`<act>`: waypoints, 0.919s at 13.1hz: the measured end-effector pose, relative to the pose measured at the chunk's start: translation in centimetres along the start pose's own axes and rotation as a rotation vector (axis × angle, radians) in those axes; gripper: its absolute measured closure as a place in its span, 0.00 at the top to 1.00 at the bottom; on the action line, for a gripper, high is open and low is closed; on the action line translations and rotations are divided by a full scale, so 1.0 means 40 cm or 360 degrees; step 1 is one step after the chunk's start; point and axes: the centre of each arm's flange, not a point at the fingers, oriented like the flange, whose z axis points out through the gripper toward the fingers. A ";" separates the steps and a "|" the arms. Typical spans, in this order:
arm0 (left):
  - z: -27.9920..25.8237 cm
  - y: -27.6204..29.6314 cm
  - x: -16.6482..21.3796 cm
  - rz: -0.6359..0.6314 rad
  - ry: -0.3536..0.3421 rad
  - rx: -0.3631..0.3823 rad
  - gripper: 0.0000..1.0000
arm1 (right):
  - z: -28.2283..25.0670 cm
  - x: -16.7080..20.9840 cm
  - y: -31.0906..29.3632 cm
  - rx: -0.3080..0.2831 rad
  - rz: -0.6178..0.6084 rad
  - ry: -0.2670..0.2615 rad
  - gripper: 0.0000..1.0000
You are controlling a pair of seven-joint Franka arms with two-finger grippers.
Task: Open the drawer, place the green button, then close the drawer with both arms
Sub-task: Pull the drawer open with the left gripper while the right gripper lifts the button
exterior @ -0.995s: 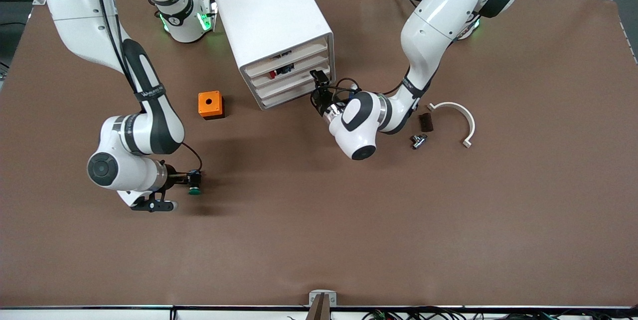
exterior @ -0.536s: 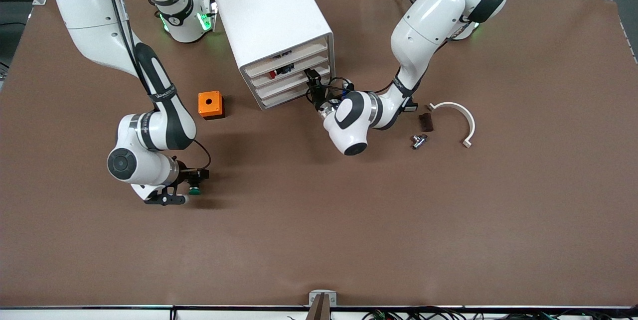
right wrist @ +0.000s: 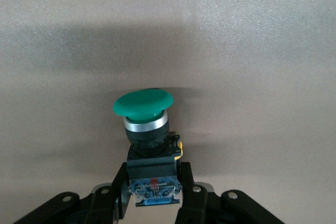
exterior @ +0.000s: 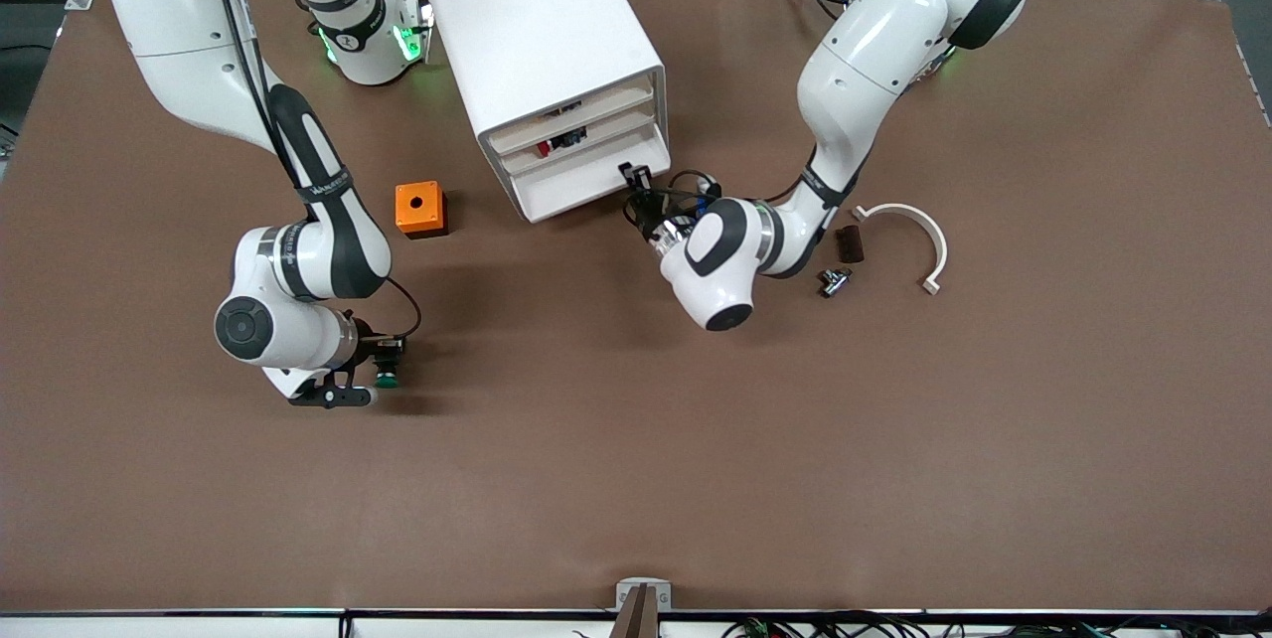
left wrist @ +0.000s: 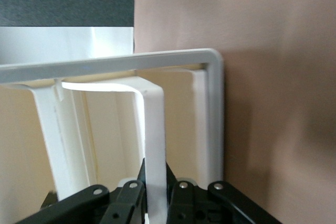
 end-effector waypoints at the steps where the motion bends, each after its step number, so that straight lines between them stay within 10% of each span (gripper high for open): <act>1: -0.055 0.010 0.009 0.0019 -0.0031 -0.0036 0.08 | -0.009 0.000 -0.002 0.0004 0.0035 -0.0018 0.41; 7: -0.205 0.041 0.038 0.0086 -0.0173 -0.0154 0.09 | -0.195 0.017 -0.080 0.0079 0.0566 -0.0220 0.41; 12: -0.281 0.040 -0.001 0.0220 -0.0292 -0.0400 0.57 | -0.305 -0.030 -0.178 0.0152 0.1052 -0.0271 0.41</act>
